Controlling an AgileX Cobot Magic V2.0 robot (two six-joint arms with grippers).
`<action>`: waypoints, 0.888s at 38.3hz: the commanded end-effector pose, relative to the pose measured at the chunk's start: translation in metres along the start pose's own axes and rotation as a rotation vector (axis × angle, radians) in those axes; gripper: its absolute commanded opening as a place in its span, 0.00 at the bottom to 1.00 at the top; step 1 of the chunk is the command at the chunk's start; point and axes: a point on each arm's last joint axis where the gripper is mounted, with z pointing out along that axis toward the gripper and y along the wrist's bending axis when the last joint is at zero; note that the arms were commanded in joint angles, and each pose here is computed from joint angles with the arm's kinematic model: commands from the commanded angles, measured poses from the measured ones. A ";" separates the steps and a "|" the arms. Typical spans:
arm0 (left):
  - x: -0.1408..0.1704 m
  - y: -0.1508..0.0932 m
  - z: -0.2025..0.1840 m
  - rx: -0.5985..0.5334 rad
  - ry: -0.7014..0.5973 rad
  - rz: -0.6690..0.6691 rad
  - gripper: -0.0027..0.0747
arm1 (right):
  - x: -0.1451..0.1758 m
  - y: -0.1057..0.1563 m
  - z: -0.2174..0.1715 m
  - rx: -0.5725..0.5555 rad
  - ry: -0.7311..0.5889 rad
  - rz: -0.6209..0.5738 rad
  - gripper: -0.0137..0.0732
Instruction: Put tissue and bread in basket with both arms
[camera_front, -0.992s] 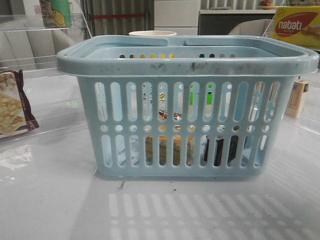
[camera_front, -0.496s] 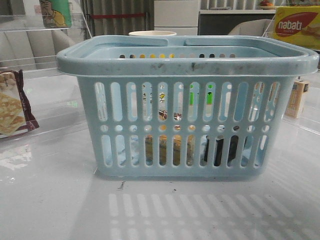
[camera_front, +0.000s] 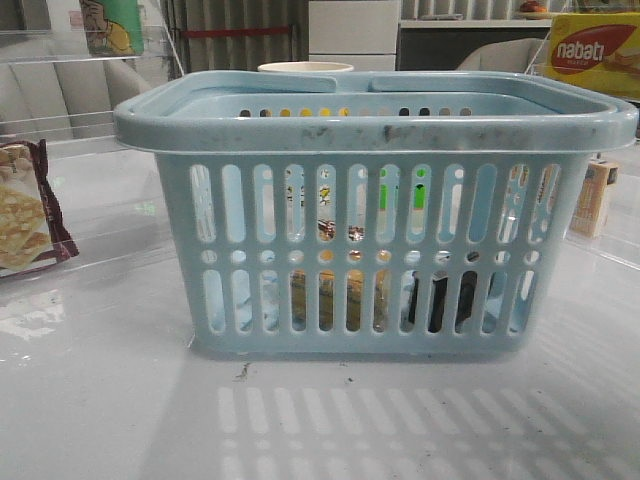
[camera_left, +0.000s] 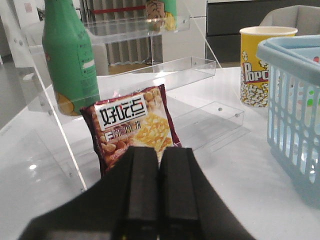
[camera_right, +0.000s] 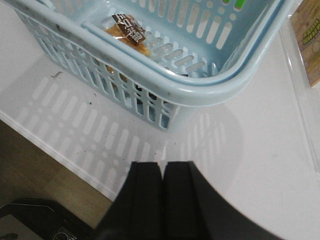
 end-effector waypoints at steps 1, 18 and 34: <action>-0.011 0.002 -0.002 -0.021 -0.118 -0.025 0.15 | -0.013 -0.001 -0.007 0.015 -0.096 -0.012 0.22; -0.014 0.002 -0.003 -0.019 -0.155 -0.026 0.15 | -0.013 -0.001 -0.007 0.014 -0.094 -0.012 0.22; -0.021 0.004 -0.004 -0.047 -0.241 -0.027 0.15 | -0.013 -0.001 -0.007 0.014 -0.094 -0.012 0.22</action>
